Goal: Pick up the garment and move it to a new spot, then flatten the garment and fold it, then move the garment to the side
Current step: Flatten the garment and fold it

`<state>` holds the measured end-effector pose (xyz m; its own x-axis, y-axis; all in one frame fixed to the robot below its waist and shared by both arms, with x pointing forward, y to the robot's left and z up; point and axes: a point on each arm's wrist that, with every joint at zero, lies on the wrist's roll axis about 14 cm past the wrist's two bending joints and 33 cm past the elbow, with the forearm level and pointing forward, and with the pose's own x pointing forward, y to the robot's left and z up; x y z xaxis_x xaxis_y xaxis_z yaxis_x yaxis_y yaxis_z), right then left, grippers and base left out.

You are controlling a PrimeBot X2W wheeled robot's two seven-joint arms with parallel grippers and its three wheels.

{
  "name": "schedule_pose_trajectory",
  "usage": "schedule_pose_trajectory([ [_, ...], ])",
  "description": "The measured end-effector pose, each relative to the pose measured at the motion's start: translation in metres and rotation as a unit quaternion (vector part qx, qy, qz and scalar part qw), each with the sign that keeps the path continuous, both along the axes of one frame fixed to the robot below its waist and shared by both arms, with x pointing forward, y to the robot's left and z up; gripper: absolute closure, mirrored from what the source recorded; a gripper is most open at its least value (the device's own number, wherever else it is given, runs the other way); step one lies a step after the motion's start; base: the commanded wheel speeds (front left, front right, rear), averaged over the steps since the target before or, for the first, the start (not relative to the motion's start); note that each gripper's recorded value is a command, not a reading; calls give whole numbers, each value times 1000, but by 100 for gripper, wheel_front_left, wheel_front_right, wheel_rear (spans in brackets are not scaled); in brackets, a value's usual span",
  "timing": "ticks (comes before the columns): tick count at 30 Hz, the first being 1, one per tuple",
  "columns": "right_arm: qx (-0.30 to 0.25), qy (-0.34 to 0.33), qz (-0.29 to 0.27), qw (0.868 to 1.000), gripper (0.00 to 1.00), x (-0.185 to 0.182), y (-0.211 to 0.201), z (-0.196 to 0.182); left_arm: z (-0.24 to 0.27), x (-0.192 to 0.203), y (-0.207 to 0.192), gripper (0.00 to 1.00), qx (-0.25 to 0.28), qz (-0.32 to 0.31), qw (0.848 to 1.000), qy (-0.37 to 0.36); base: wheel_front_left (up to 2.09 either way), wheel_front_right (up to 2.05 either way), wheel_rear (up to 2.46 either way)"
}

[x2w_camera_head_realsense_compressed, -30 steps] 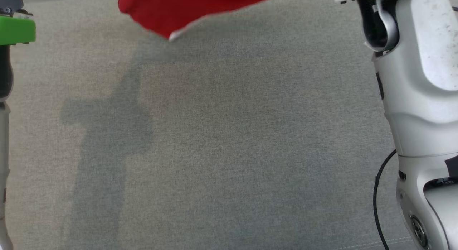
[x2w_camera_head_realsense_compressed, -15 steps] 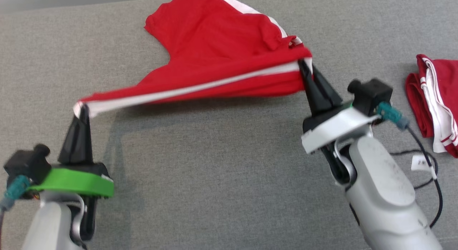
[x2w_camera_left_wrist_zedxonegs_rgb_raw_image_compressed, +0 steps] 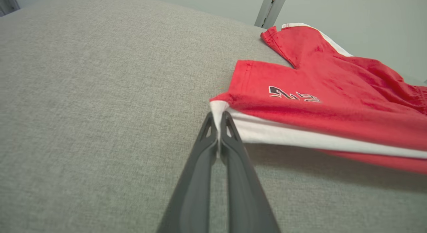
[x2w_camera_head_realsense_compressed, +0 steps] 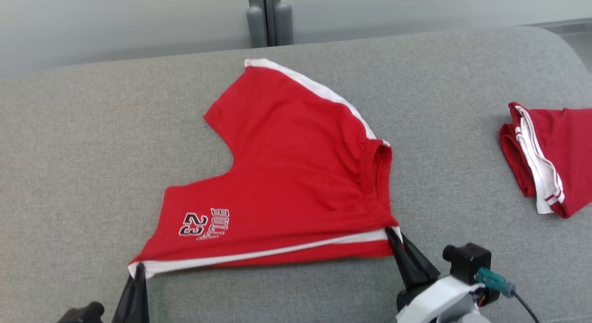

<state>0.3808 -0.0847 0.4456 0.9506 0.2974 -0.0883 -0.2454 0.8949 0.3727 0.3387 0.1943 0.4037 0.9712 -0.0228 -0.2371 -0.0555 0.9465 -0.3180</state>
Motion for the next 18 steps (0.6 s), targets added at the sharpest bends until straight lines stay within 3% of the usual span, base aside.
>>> schedule_pose_trajectory([
  [5,2,18,-2,1000,100,-35,-1,-8,-7,-31,-5,100,3,-2,1000,17,0,0,0],
  [9,6,15,-7,1000,100,-48,-3,-5,0,-34,-9,100,7,-10,1000,4,0,0,0],
  [13,28,1,-13,1000,100,-43,-3,6,25,-8,-15,100,12,-22,999,-41,0,0,0],
  [18,66,-33,-23,997,100,-9,-6,32,70,55,-36,100,18,-67,990,-121,0,0,0],
])
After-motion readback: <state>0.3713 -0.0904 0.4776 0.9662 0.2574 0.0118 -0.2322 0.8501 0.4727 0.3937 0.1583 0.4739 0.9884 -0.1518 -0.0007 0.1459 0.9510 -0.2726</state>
